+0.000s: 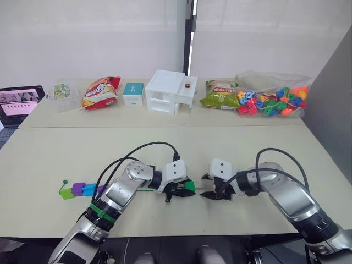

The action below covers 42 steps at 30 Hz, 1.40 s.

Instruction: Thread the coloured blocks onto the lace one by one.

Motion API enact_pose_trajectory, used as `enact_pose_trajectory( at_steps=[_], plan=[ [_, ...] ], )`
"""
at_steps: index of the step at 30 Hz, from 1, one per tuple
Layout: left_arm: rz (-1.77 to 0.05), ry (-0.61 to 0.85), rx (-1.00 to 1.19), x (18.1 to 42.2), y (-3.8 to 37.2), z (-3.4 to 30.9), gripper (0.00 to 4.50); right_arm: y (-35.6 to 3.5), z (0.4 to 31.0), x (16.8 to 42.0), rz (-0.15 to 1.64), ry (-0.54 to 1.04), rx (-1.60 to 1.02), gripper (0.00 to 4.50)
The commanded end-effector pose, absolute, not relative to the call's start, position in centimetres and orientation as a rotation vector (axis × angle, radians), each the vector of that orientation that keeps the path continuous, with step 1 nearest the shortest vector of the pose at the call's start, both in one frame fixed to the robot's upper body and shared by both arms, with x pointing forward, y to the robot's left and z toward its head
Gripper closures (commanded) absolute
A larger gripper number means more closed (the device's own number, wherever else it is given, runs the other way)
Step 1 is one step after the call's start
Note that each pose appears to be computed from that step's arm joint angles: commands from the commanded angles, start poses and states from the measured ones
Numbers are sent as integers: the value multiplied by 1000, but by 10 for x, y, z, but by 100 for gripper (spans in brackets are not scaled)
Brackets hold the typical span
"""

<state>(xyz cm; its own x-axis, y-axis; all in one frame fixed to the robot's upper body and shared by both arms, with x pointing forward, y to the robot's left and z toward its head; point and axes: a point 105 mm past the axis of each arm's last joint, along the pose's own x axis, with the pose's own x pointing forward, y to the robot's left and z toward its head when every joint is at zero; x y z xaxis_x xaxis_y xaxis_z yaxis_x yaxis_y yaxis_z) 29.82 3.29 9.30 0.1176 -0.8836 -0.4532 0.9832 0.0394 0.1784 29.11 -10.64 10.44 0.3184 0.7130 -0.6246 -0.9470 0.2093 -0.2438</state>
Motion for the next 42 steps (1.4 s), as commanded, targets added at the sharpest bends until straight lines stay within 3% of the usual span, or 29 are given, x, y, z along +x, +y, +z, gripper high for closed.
enact_pose_trajectory(
  at_steps=[1, 5, 6, 11, 20, 27, 35, 42],
  plan=[
    [-1450, 193, 514, 300, 34, 106, 330, -105, 111, 294, 1201, 378, -691, 285],
    [-1449, 194, 515, 300, 35, 106, 330, -105, 111, 295, 1203, 375, -700, 432],
    [-1449, 195, 515, 300, 35, 106, 330, -105, 111, 294, 1206, 373, -702, 450],
    [-1431, 207, 509, 302, 44, 107, 330, -105, 116, 292, 1229, 359, -708, 450],
    [-1323, 288, 531, 296, 106, 112, 330, -110, 118, 289, 1235, 356, -705, 450],
    [-1344, 252, 520, 292, 96, 117, 330, -90, 124, 287, 1262, 308, -677, 450],
    [-1357, 280, 542, 292, 96, 105, 330, -64, 125, 294, 1254, 268, -676, 202],
    [-1354, 275, 538, 293, 95, 105, 330, -36, 104, 296, 1293, 278, -671, 202]
  ],
)
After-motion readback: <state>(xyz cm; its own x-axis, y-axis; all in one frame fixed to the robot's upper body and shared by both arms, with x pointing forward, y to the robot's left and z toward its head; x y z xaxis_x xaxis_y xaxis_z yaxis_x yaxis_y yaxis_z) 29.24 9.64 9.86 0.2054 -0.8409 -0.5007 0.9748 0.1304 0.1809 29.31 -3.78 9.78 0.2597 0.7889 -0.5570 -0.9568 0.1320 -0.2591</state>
